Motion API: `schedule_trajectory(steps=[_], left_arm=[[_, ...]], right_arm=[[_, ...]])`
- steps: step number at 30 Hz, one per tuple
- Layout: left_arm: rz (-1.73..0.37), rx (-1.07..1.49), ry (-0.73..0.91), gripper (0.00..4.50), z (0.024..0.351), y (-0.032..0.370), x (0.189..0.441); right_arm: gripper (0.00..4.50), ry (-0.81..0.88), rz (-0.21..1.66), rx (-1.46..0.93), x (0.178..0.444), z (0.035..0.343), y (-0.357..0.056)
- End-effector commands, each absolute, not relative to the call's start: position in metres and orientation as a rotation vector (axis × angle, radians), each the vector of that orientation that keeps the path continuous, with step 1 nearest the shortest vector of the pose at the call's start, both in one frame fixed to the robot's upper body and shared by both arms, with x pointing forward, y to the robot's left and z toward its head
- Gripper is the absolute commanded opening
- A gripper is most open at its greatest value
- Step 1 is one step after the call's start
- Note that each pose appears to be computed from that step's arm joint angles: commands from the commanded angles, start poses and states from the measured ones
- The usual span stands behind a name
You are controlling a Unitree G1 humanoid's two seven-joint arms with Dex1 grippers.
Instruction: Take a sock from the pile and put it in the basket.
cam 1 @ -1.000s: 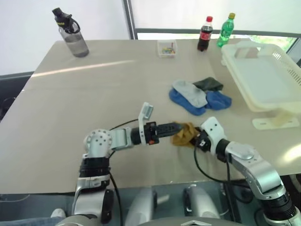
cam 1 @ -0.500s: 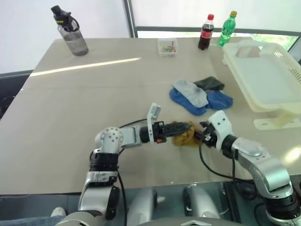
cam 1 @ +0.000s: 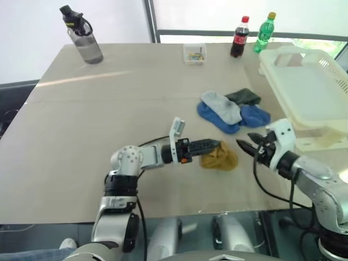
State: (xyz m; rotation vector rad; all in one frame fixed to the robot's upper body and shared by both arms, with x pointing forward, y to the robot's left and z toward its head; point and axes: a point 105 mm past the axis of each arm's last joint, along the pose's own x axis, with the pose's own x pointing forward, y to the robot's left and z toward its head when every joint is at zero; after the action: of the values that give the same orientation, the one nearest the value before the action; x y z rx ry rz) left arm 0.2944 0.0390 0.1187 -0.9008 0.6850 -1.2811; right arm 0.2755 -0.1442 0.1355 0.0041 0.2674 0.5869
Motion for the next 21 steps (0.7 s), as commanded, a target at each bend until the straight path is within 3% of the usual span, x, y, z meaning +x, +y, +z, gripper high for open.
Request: schedule_trajectory(steps=[1,3,4,21], left_arm=[[-1.318,-0.911,0.678,4.50,0.121,0.031,0.293],[-1.327,-0.915,0.679,4.50,0.122,0.028,0.293],[-1.329,-0.916,0.679,4.50,0.122,0.027,0.293],[-1.347,-0.926,0.668,4.50,0.124,0.020,0.295]], right_arm=[[3.28,0.260,0.674,0.147,0.259,0.148,-0.129],[4.22,0.285,0.725,0.189,0.252,0.148,-0.119],[4.42,0.295,0.736,0.192,0.250,0.147,-0.115],[4.42,0.468,0.596,-0.018,0.273,0.098,-0.097]])
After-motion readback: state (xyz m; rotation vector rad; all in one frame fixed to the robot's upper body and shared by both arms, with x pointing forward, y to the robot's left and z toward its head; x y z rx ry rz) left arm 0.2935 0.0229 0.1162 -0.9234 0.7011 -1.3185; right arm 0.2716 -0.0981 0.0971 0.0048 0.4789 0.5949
